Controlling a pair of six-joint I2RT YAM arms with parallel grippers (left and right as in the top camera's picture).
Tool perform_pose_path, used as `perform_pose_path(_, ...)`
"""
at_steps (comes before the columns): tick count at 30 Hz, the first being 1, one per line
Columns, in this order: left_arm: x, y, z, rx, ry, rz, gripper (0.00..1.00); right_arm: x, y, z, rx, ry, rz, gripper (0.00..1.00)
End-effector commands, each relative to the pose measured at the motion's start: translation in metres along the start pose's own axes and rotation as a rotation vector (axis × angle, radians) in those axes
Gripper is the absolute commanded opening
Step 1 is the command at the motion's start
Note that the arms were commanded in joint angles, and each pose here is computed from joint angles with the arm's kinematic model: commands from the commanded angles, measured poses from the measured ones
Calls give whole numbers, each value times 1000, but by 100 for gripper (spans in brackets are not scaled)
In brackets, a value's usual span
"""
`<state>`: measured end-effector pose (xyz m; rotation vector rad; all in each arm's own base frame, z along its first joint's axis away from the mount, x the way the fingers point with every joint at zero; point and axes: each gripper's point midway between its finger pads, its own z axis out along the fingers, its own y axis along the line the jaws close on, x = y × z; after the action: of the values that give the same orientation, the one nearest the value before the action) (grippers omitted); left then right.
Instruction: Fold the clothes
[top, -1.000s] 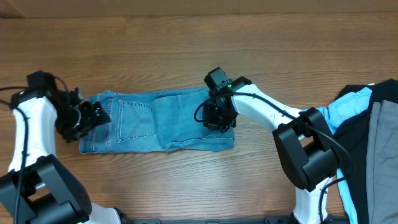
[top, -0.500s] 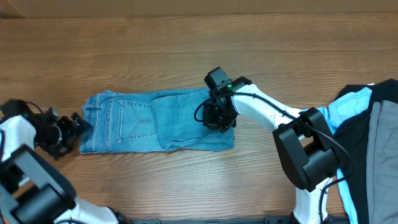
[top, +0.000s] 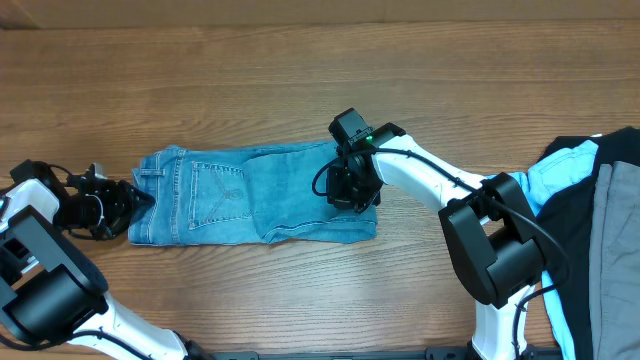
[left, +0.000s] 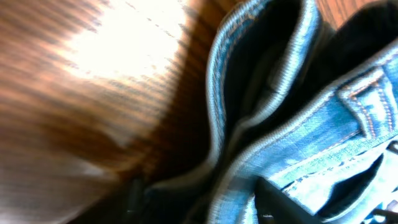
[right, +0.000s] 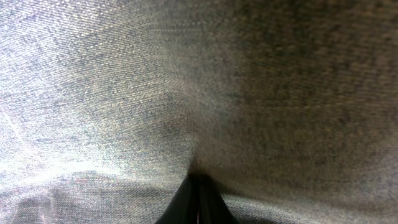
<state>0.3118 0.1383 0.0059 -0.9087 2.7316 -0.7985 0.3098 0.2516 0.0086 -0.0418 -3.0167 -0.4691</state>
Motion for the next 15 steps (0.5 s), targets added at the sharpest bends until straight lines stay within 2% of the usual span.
perform_pose_path(1,35,9,39,53,143,-6,43,1,-4,2,22,1,5,4)
perform_pose_path(4,36,2,38,94,145,6,33,1,-4,2,22,1,5,4)
perform_pose_path(10,31,-16,24,168,145,38,5,2,-5,2,24,5,7,4)
perform_pose_path(15,14,-41,-18,162,117,64,4,5,-6,2,32,17,0,4)
